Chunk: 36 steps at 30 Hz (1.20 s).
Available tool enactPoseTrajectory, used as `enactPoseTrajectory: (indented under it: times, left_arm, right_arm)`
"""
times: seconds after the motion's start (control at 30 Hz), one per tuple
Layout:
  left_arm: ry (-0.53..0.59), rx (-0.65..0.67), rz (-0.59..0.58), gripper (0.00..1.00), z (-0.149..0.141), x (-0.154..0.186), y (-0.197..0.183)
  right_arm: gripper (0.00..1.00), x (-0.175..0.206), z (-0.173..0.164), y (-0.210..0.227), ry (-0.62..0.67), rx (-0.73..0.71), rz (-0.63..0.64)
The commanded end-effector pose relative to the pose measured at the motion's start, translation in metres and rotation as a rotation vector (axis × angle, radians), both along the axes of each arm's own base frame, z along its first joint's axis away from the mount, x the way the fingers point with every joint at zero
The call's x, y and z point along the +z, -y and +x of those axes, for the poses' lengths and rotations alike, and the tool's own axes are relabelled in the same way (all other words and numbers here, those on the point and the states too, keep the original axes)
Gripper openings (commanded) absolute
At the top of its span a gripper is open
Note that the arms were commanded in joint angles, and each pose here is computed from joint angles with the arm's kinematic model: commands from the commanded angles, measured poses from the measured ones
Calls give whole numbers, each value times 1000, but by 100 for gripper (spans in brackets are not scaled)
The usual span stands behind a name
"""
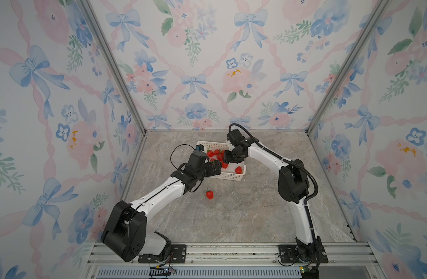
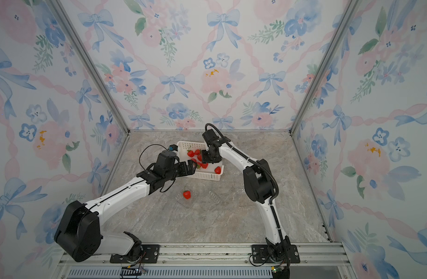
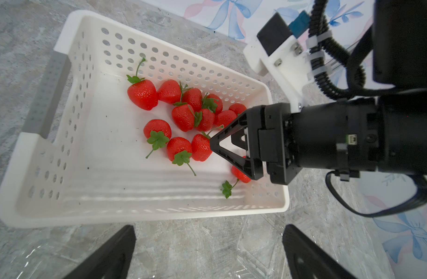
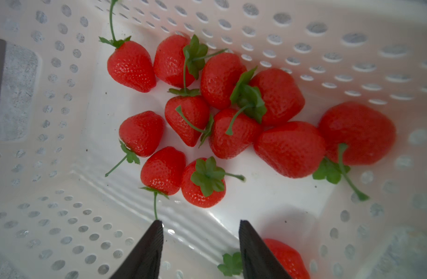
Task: Pack strawberries into containers
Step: Pick up the strawberry from the basket.
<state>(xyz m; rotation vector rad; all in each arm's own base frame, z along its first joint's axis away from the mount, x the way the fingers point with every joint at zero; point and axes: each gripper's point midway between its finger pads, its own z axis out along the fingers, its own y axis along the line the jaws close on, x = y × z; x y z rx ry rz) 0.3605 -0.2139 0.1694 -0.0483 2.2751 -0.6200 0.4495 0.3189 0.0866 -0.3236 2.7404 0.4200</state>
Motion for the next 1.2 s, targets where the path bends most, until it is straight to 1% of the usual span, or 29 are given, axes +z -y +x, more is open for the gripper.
enactPoseTrajectory:
  times: [0.0, 0.3, 0.53, 0.77, 0.97, 1.17]
  left_arm:
    - [12, -27, 17, 98, 5, 2, 7]
    - [6, -24, 26, 98, 9, -2, 8]
    - [-9, -35, 25, 98, 9, -7, 11]
    - [-3, -34, 25, 98, 9, -5, 10]
    - [-4, -32, 27, 98, 8, -6, 9]
    - [3, -18, 32, 98, 8, -4, 3]
  right_arm:
    - [53, -14, -3, -2, -47, 5, -23]
    - [50, -38, 5, -9, -79, -4, -27]
    - [45, -53, 12, -9, -88, -20, -46]
    - [42, -59, 11, -7, -98, -24, -58]
    - [28, -59, 12, -4, -89, -26, -71]
    - [19, -51, 11, -3, -77, -24, -66]
